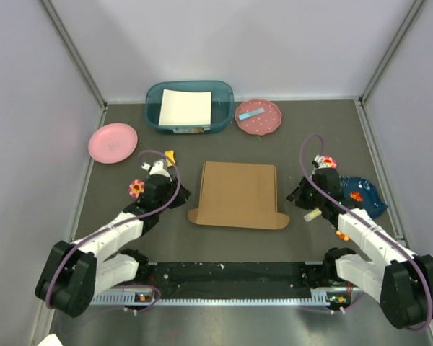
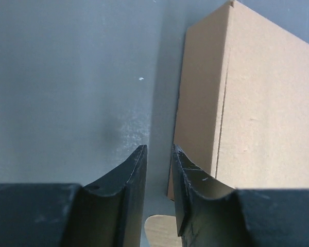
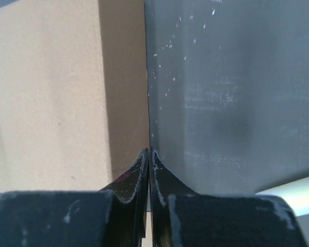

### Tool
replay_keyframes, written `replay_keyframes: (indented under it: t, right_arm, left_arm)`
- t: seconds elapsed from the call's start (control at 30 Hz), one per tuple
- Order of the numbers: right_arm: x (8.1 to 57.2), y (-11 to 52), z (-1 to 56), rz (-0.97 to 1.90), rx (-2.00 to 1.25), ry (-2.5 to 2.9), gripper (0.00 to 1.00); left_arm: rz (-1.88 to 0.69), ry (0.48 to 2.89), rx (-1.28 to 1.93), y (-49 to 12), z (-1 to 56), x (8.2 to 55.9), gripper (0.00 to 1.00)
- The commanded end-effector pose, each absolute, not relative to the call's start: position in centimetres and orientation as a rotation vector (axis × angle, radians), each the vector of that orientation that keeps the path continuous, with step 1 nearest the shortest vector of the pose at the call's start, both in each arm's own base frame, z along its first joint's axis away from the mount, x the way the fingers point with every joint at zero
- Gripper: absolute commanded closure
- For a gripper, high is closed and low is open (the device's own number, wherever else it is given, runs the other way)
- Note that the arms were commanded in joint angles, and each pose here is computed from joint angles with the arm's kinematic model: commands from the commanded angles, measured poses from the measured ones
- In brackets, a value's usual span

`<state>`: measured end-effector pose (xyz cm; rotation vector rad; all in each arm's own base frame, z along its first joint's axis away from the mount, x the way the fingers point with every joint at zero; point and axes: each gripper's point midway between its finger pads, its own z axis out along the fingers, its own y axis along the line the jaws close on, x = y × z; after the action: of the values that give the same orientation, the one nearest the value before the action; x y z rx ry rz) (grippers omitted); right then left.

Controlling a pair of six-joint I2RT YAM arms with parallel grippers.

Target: Fold the paper box

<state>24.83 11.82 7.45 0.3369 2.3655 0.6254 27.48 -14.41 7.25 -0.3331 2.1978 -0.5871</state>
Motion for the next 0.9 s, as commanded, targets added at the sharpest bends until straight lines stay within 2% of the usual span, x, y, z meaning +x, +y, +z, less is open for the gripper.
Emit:
replay_keyframes:
  t: [0.0,0.23,0.87]
  right_arm:
    - [25.8,12.9,7.8,0.720,0.340,2.314,1.00]
    - [25.0,14.9,6.5,0.880,0.302,2.332,1.00]
    - [23.9,16.0,9.7,0.994,0.198,2.241,1.00]
  left_arm:
    - [-0.741,2.157,-0.249,-16.8,8.3,28.1,0.72]
    - [-0.829,2.228,-0.191,-18.4,6.9,27.3,0.82]
    - [-0.994,2.141,-0.081,-19.8,8.4,25.3,0.85]
